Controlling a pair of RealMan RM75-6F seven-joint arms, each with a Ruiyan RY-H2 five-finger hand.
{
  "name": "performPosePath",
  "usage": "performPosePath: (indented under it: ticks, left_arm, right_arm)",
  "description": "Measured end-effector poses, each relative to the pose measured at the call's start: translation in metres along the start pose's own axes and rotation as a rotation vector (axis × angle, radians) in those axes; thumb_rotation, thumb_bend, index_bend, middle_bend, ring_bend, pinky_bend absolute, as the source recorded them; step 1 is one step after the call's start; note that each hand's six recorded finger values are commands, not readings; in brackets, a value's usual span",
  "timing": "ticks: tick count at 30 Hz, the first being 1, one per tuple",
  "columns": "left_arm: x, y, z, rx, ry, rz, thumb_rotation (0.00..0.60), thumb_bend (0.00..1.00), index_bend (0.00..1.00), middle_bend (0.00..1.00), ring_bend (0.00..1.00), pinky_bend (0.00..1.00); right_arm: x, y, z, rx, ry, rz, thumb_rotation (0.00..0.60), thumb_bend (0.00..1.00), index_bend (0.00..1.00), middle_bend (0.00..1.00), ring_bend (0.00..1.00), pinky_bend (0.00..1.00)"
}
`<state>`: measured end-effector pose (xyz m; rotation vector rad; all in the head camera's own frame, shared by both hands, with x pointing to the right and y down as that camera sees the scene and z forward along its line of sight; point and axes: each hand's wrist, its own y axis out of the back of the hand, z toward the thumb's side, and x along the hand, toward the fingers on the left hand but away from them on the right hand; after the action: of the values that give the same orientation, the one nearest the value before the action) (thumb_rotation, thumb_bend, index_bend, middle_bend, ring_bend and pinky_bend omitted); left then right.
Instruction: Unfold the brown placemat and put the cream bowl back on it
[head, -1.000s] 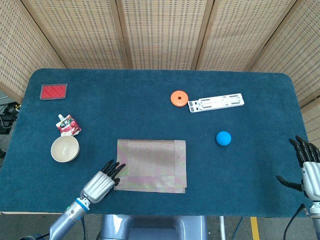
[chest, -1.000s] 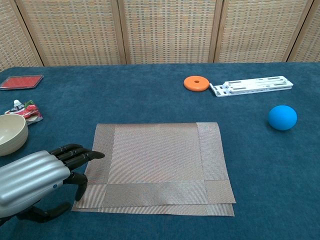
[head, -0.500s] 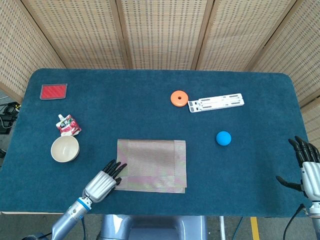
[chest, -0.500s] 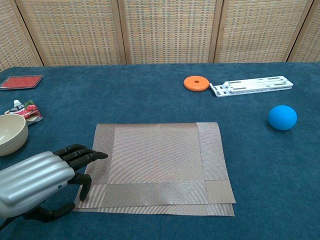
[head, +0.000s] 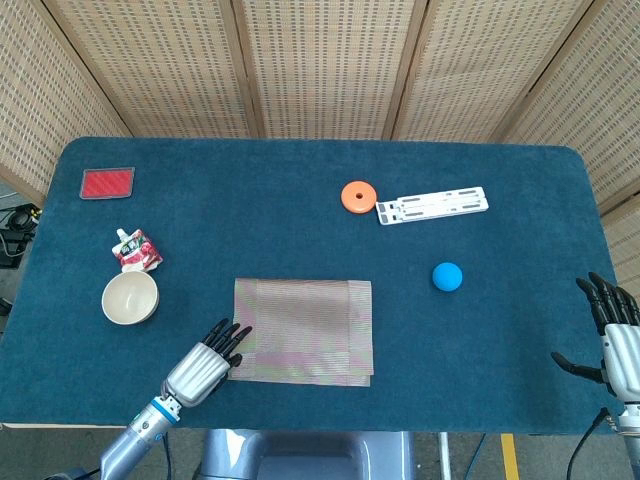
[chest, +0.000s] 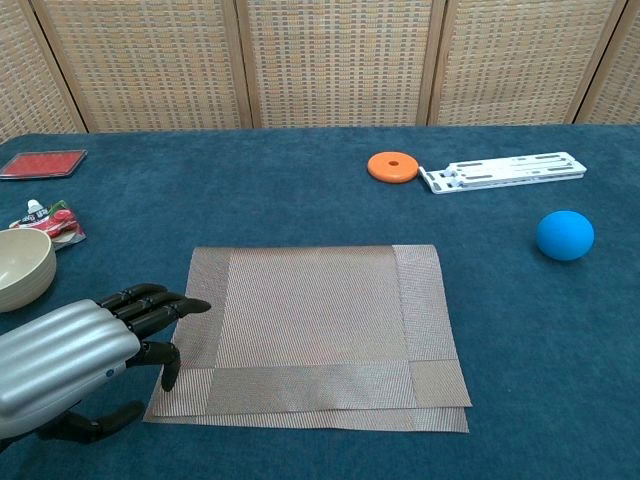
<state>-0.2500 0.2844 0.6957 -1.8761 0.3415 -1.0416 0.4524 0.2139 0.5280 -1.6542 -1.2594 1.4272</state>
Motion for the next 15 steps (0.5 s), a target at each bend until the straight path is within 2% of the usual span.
performPosePath:
  ticks: [15]
  left_arm:
    - [-0.003,-0.0052,0.0014,0.008,-0.001,-0.01,0.6,0.44,0.39,0.0,0.0,0.0]
  right_arm:
    - [-0.0007,-0.0002,-0.0015,-0.001,-0.008,0.003,0.6,0.06,0.0,0.0,0.0,0.0]
